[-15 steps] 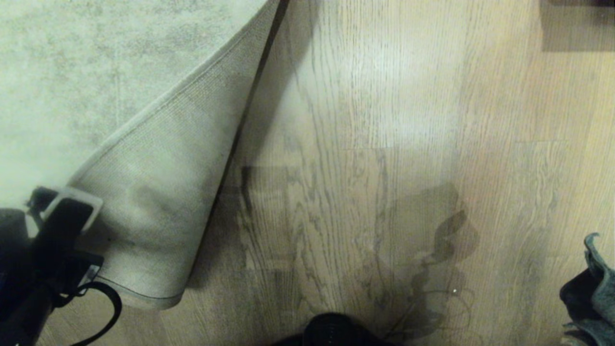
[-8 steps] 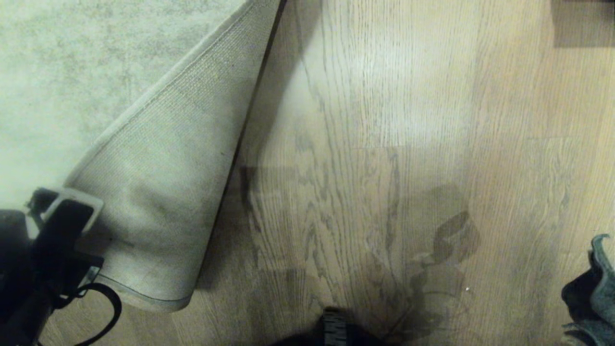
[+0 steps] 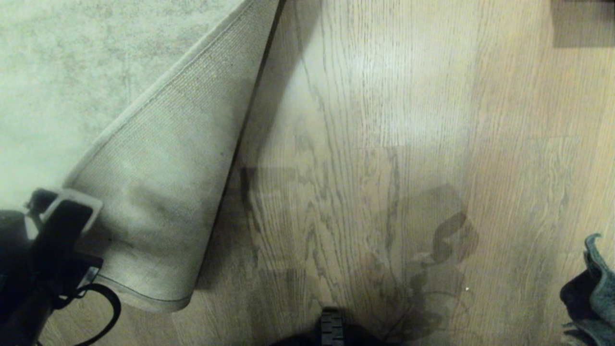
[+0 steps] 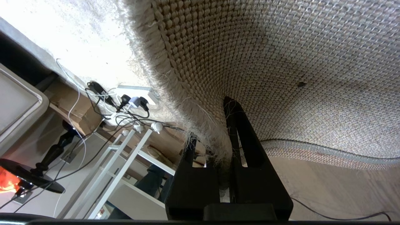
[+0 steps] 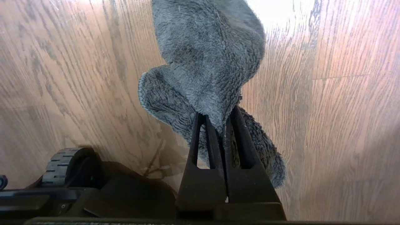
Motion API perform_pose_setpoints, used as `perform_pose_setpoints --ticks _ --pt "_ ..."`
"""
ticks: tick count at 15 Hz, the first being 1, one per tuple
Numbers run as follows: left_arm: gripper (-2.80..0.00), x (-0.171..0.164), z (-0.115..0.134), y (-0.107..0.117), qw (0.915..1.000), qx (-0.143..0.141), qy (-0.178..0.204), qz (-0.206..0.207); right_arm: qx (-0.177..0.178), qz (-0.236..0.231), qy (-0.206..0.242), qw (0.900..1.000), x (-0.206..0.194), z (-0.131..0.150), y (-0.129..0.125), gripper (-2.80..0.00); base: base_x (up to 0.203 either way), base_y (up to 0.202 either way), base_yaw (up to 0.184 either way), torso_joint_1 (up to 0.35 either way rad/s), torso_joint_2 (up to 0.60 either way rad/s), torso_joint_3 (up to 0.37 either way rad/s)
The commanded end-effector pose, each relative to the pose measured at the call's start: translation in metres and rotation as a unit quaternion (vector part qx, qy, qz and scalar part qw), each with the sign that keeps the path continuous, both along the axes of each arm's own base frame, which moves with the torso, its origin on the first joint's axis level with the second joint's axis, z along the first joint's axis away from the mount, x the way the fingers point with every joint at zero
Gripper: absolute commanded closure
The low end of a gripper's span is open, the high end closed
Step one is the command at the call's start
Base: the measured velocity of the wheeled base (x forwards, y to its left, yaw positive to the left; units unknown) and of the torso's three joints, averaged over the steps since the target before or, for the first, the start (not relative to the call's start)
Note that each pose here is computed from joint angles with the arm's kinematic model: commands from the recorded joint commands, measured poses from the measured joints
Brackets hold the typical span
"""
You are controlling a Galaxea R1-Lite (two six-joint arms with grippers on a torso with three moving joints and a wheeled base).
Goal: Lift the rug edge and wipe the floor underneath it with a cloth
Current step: Wipe the floor under the carpet with a rag
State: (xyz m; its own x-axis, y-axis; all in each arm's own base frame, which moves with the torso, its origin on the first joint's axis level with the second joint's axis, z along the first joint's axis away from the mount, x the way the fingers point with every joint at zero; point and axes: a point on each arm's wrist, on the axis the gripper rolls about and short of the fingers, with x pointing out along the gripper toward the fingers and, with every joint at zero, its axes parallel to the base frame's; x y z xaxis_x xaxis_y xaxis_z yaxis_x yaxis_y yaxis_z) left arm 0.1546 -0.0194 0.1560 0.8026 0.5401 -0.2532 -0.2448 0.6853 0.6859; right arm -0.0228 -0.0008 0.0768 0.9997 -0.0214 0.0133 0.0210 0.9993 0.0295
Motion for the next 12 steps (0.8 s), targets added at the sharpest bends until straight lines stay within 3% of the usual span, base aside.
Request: perform_pose_setpoints --ticks 1,12 --pt "0.00 -0.0008 -0.0034 0.0003 1.0000 0.003 0.006 0.002 0.000 0.000 0.000 1.000 0.0000 0.0001 0.0000 0.00 0.000 0.000 0.000 0.000 0.00 0.000" --pt "0.00 -0.0030 -0.0078 0.0007 0.9999 -0.004 0.008 0.004 0.000 0.000 0.000 1.000 0.0001 0.0001 0.0000 0.00 0.000 0.000 0.000 0.000 0.00 0.000"
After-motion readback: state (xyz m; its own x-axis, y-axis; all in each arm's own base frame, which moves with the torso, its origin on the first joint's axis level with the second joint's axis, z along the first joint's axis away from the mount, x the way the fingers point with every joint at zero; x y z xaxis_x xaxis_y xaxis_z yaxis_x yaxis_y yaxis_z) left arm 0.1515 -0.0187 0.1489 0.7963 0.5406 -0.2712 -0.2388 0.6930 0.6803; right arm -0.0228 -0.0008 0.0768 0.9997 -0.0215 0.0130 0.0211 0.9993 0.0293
